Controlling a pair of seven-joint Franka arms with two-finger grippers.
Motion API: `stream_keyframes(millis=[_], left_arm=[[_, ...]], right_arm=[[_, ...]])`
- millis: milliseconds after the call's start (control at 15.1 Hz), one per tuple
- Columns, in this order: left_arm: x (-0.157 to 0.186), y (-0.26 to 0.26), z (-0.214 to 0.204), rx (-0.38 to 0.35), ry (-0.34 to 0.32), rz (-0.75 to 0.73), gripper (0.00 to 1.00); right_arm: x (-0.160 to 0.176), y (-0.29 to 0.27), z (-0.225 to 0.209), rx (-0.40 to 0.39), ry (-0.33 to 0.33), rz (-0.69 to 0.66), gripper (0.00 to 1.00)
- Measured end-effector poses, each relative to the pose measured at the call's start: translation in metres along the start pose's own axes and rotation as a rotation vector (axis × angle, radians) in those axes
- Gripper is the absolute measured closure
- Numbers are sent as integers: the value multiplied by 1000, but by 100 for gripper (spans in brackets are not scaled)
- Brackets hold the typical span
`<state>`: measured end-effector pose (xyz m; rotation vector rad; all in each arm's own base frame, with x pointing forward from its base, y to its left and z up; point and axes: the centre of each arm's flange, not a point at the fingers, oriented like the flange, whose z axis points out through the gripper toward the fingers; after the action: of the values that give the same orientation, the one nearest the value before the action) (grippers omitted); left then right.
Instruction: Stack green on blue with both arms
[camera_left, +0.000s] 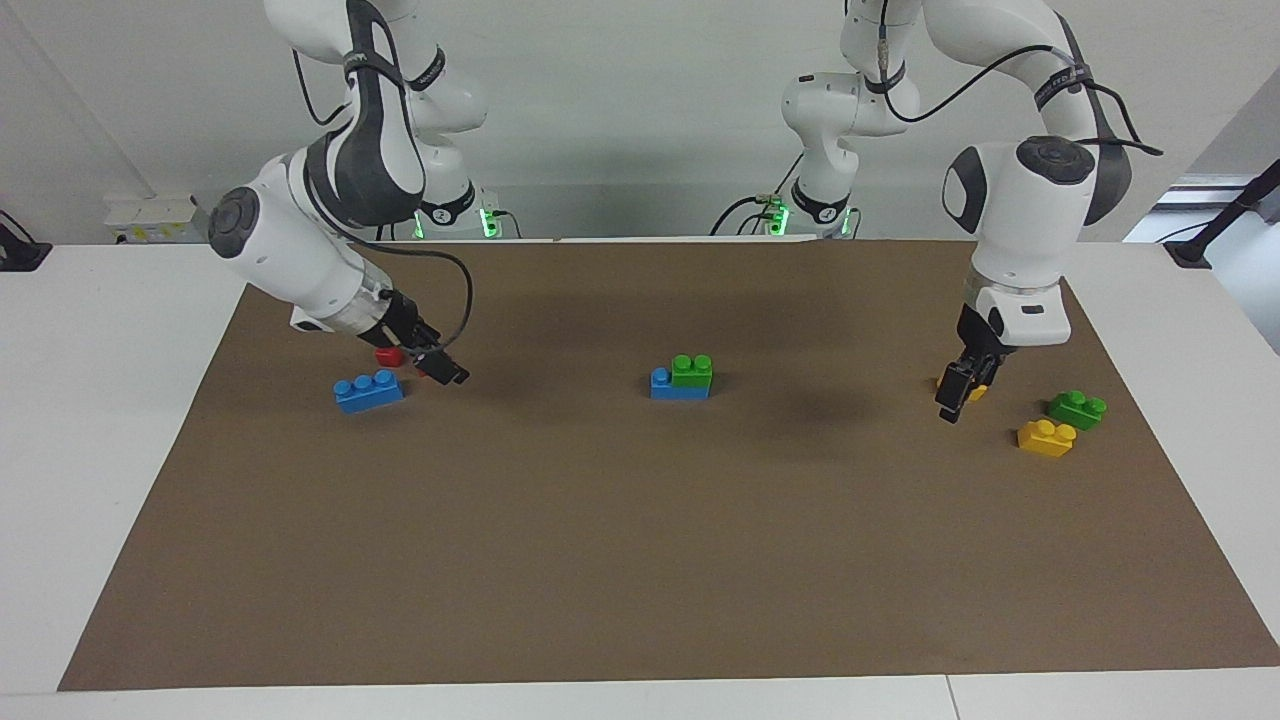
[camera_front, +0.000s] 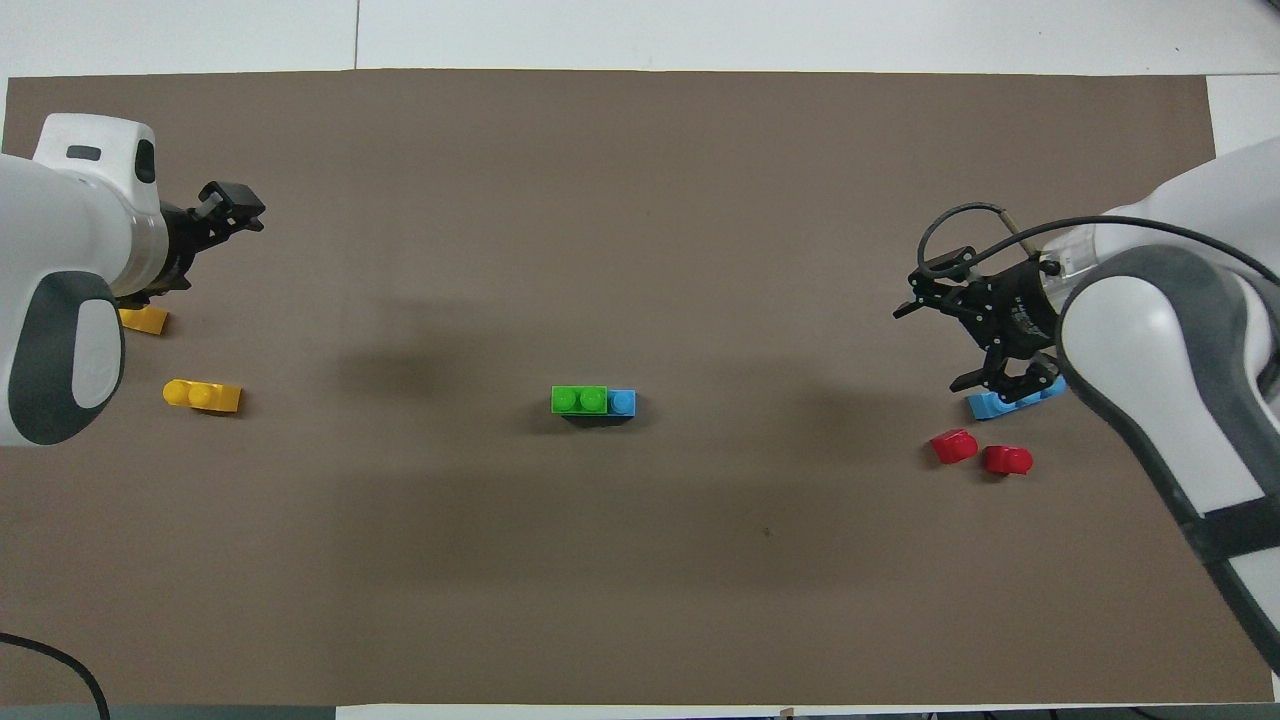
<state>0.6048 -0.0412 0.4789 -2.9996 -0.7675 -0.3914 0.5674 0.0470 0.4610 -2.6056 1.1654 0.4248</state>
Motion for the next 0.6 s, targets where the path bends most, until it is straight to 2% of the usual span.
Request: stream_keyframes(millis=[332,597], left_arm=[[18,-10,-36,14,-58,297,0],[26,-22,-77,5,-176,433,0]], right_arm=[[-32,5,-104,-76,137,-349,0],[-60,16,-145,-142,210,-578,0]])
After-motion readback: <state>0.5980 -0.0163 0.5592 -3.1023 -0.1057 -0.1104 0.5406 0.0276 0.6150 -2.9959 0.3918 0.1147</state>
